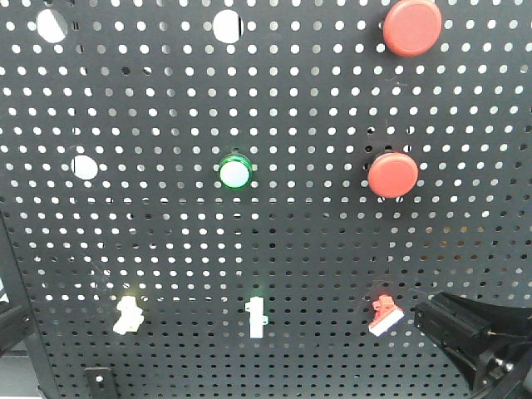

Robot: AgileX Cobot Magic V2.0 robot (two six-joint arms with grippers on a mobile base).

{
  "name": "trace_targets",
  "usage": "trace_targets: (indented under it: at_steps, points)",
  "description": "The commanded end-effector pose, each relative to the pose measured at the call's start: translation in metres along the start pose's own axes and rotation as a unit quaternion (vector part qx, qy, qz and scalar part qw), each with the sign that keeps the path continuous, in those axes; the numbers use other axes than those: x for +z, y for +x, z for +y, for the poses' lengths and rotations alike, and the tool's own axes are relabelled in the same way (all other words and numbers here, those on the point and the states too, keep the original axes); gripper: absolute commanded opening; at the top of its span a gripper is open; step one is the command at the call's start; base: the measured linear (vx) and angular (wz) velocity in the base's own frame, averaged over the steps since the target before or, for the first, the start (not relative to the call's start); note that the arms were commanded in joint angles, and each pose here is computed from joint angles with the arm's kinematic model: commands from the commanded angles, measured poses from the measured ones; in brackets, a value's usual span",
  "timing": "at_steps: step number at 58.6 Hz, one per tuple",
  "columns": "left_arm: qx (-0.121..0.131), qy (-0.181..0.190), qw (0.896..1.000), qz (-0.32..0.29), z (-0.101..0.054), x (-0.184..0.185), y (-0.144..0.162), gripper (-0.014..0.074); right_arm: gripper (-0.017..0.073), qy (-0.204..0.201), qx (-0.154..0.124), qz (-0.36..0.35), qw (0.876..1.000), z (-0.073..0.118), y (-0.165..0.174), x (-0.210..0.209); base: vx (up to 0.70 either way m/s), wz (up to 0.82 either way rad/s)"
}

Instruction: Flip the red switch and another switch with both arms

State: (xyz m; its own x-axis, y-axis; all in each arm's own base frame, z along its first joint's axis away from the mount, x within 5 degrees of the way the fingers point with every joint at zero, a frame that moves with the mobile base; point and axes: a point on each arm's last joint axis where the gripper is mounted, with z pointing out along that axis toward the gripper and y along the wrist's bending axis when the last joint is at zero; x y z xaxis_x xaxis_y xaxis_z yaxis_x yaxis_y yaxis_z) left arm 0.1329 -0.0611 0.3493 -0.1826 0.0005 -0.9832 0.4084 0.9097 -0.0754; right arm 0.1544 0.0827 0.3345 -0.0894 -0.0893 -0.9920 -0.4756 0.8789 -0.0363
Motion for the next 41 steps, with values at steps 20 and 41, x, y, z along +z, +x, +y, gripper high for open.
trace_targets:
  at_steps: [20,41]
  points:
    - [-0.003,0.005,0.998,-0.061,-0.001,-0.002,-0.012,0.0002,-0.0006,0.002,0.002,-0.062,0.998,-0.001,-0.02,-0.003,0.0,0.0]
    - [0.043,-0.097,0.989,-0.105,0.023,-0.047,0.077,0.0002,-0.0006,0.002,0.002,-0.051,0.999,-0.001,-0.016,-0.003,0.0,0.0]
